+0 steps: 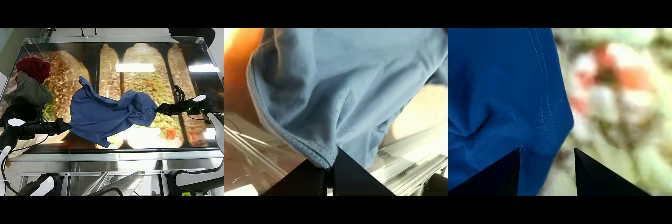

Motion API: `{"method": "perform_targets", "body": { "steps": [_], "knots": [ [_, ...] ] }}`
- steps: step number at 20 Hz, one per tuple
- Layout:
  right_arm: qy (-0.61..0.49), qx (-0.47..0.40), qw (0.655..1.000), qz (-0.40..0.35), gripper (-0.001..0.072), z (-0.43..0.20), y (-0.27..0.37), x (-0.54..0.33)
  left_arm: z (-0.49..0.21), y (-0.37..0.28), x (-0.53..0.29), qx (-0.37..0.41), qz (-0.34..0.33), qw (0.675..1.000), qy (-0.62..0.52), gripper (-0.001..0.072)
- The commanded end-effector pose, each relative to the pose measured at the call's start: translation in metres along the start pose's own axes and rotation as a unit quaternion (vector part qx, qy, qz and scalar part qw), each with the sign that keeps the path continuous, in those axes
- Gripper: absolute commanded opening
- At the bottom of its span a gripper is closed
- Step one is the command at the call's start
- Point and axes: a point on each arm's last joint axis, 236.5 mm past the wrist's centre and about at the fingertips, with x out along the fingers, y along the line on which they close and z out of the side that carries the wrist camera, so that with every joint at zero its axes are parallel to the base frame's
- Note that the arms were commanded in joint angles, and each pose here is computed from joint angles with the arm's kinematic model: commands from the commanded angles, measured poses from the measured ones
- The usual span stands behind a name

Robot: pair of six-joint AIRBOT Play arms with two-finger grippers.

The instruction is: Fold the shirts.

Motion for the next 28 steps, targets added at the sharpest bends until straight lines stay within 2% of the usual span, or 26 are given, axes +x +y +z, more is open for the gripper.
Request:
{"method": "perform_targets", "body": {
  "steps": [1, 4, 5, 6, 7, 11, 13, 15, 18, 20, 21, 23, 25, 27, 28],
  "knots": [
    [0.028, -0.008, 0.999, 0.037, 0.0388, -0.011, 0.021, 0.016, 0.005, 0.006, -0.009, -0.007, 0.000, 1.000, -0.011, 0.0014],
    [0.069, -0.019, 0.994, 0.080, 0.0376, -0.029, 0.052, 0.030, 0.007, 0.007, -0.009, 0.003, 0.002, 1.000, -0.015, 0.0014],
    [0.080, -0.038, 0.992, 0.089, 0.0260, -0.035, 0.061, 0.032, 0.008, 0.007, -0.009, 0.002, 0.002, 1.000, -0.016, 0.0014],
    [0.088, -0.053, 0.989, 0.109, 0.0074, -0.039, 0.073, 0.031, 0.008, 0.007, -0.011, 0.000, -0.001, 1.000, -0.017, 0.0014],
    [0.091, -0.059, 0.985, 0.136, 0.0025, -0.039, 0.087, 0.025, 0.010, 0.003, -0.015, 0.001, -0.008, 1.000, -0.016, 0.0014],
    [0.028, -0.114, 0.967, 0.226, 0.0024, -0.007, 0.160, -0.053, 0.026, -0.057, -0.059, 0.080, -0.042, 0.995, -0.029, 0.0014],
    [-0.082, -0.165, 0.944, 0.275, 0.0024, 0.024, 0.218, -0.137, 0.041, -0.122, -0.105, 0.158, -0.077, 0.981, -0.082, 0.0014],
    [-0.213, -0.235, 0.900, 0.298, 0.0024, 0.037, 0.278, -0.239, 0.045, -0.199, -0.165, 0.263, -0.096, 0.946, -0.160, 0.0014],
    [-0.352, -0.346, 0.841, 0.222, 0.0024, 0.009, 0.343, -0.353, 0.030, -0.296, -0.257, 0.396, -0.061, 0.868, -0.292, 0.0014],
    [-0.433, -0.391, 0.798, 0.155, 0.0024, -0.015, 0.375, -0.404, 0.009, -0.344, -0.319, 0.452, -0.017, 0.805, -0.383, 0.0014],
    [-0.471, -0.401, 0.776, 0.122, 0.0024, -0.025, 0.386, -0.424, -0.002, -0.360, -0.347, 0.470, 0.020, 0.772, -0.428, 0.0014],
    [-0.530, -0.408, 0.743, 0.032, 0.0024, -0.034, 0.391, -0.452, -0.011, -0.363, -0.393, 0.460, 0.122, 0.727, -0.494, 0.0013],
    [-0.540, -0.406, 0.737, -0.028, 0.0024, -0.034, 0.381, -0.457, -0.007, -0.348, -0.410, 0.438, 0.182, 0.720, -0.507, 0.0013],
    [-0.518, -0.390, 0.761, -0.032, 0.0024, -0.026, 0.364, -0.446, 0.012, -0.336, -0.394, 0.436, 0.158, 0.749, -0.473, 0.0013],
    [-0.500, -0.384, 0.776, -0.022, 0.0024, -0.019, 0.354, -0.436, 0.027, -0.325, -0.375, 0.433, 0.134, 0.776, -0.438, 0.0013]
  ]
}}
